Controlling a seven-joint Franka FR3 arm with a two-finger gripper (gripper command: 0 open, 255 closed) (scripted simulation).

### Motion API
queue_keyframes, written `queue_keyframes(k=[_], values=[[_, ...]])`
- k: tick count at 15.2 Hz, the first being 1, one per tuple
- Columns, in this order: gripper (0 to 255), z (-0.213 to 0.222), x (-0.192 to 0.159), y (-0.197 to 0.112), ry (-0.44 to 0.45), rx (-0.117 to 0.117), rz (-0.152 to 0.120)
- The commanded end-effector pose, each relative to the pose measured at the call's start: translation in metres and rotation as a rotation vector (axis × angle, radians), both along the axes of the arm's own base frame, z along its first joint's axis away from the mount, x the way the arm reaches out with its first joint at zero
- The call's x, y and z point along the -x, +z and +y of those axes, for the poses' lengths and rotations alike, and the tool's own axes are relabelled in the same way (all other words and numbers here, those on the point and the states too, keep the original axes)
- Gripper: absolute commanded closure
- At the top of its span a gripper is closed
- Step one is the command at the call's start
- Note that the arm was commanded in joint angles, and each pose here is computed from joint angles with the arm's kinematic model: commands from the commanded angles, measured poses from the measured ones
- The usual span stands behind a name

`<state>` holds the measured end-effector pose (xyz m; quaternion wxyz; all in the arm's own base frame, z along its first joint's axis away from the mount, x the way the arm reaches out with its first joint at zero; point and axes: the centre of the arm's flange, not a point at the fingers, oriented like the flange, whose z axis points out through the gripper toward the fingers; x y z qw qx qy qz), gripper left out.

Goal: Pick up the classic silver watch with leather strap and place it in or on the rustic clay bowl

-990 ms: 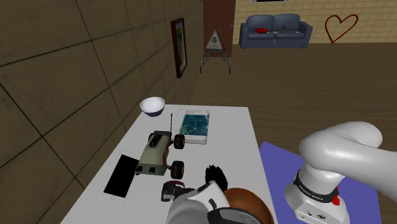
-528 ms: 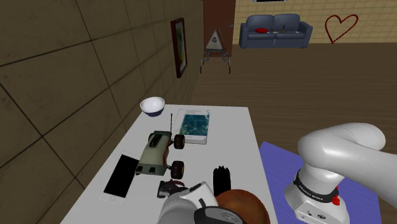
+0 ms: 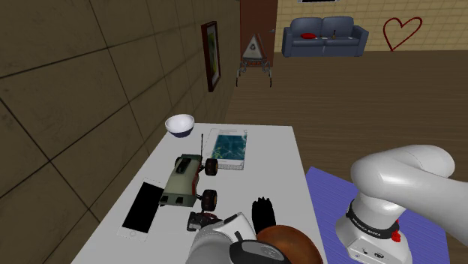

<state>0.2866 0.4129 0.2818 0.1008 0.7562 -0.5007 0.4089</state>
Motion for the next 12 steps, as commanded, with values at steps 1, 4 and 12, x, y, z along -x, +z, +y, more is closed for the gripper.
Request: queue_keyframes(k=[1, 4, 12], values=[[0, 0.0000, 0.0000, 0.0000, 0.000, 0.000, 0.000], [255, 0.0000, 0.0000, 0.0000, 0.000, 0.000, 0.000], [255, -0.0001, 0.0000, 0.0053, 0.000, 0.000, 0.000]])
